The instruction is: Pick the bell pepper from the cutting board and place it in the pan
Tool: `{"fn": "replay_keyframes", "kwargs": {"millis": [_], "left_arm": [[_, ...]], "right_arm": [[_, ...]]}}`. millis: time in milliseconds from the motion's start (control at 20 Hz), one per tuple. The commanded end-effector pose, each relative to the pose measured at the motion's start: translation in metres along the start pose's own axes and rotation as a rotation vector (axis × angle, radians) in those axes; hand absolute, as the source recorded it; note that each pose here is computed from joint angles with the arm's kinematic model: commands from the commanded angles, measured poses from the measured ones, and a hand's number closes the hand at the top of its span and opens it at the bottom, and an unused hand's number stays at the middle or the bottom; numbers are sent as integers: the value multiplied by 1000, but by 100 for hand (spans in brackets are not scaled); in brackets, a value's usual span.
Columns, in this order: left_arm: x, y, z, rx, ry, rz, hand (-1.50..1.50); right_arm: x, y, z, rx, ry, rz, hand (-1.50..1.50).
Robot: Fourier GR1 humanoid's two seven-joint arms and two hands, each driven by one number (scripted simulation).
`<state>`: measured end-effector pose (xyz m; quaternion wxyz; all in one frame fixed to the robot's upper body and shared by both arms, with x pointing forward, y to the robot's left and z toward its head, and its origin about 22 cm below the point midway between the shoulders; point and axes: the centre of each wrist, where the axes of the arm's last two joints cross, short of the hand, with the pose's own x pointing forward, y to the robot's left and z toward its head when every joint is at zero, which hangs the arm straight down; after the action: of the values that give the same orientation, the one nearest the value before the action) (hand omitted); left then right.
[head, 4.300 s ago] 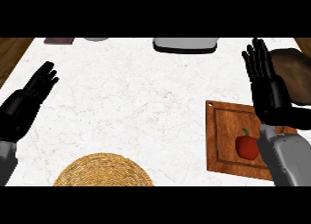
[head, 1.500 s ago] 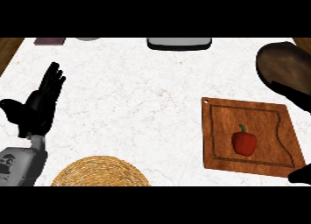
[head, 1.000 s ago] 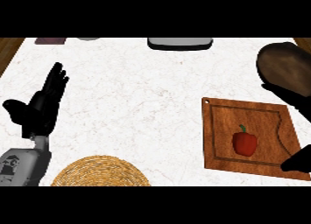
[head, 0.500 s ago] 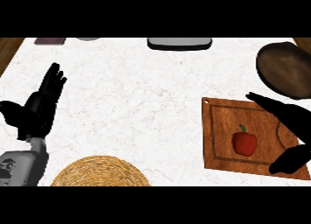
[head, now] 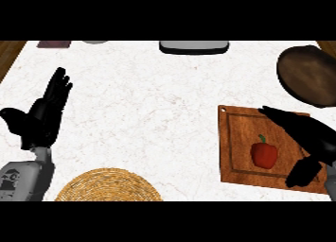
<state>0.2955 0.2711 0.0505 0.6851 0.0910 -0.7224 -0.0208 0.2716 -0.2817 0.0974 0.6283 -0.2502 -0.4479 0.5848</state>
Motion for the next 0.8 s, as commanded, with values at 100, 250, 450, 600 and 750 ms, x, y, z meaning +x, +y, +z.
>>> {"fn": "replay_keyframes", "kwargs": {"millis": [100,250,450,600,750], "left_arm": [[-8,17,-5,0,1,0,0],[4,14,-4,-20,6,-9,0],[7,7,-4,-10,-5,4,0],[18,5,4,-9,-6,-4,0],[-5,6,9,4,-5,1,0]], "right_arm": [[4,17,-11,55,45,54,-150],[5,19,-22,66,63,48,-150],[13,20,-20,65,41,62,-150],[15,23,-33,85,72,89,-150],[1,37,-38,106,86,101,-150]]}}
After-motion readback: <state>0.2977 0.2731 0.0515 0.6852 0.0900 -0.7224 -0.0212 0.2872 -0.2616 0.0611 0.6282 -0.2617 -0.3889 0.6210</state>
